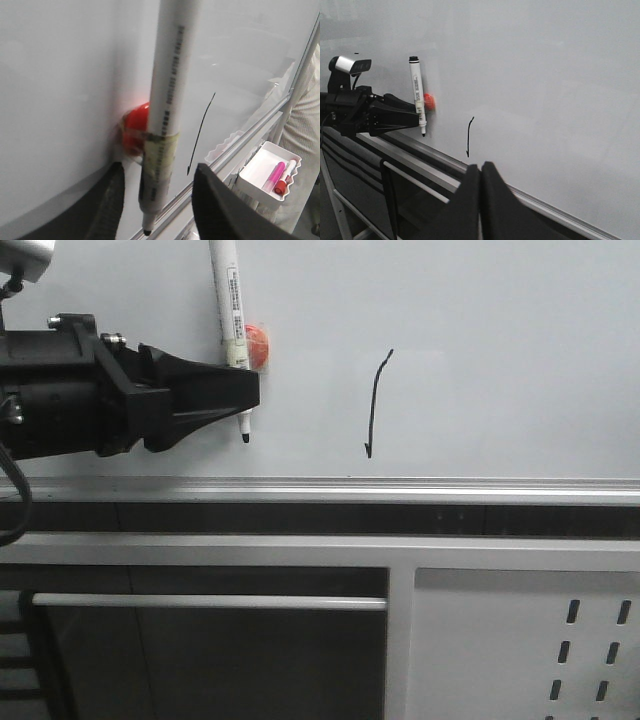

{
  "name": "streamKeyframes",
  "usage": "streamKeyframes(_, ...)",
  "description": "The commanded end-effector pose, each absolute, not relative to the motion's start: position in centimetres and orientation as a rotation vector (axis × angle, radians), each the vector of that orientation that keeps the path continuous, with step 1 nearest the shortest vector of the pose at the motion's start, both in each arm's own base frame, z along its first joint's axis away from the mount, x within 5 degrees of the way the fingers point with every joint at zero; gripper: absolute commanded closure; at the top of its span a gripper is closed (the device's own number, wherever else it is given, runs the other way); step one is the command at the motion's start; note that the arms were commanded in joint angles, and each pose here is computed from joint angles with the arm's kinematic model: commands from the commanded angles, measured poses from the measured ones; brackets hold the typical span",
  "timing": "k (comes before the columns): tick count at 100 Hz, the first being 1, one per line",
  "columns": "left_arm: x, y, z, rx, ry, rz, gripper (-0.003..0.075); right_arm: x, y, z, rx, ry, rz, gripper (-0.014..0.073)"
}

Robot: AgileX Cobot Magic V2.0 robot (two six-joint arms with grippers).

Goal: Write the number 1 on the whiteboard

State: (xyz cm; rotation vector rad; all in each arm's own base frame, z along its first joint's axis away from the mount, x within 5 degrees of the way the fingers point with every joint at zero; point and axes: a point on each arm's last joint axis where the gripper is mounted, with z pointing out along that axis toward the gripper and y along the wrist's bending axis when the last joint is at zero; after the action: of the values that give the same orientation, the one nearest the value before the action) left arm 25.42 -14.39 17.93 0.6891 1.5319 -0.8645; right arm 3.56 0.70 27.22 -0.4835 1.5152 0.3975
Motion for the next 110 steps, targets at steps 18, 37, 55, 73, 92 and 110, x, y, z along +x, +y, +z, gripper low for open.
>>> streamKeyframes(18,26.3,-13.4,21.7,0.478,1.292,-0.879,0.0412,3.2,0.7,28.5,-0.481,1.417,0.415,0.0666)
streamKeyframes(37,25.2,-12.9,21.5,0.492,1.296,-0.832,0.0412,3.2,0.7,28.5,-0.481,1.417,0.415,0.0666)
streamKeyframes(55,24.2,-12.5,21.9,0.492,1.287,-0.829,0.0412,3.2,0.7,28.5,-0.481,1.417,0.415,0.0666)
streamKeyframes(73,22.5,-12.0,22.7,0.515,1.254,-0.808,0.0438,3.2,0.7,28.5,-0.481,1.417,0.415,0.0666)
streamKeyframes(92,19.5,-11.0,24.4,0.537,1.177,-0.752,0.0736,3.2,0.7,28.5,-0.481,1.417,0.415,0.0666)
streamKeyframes(110,16.9,-9.6,24.3,0.488,1.203,-0.687,0.0738,3.2,0.7,28.5,-0.481,1.417,0.415,0.0666)
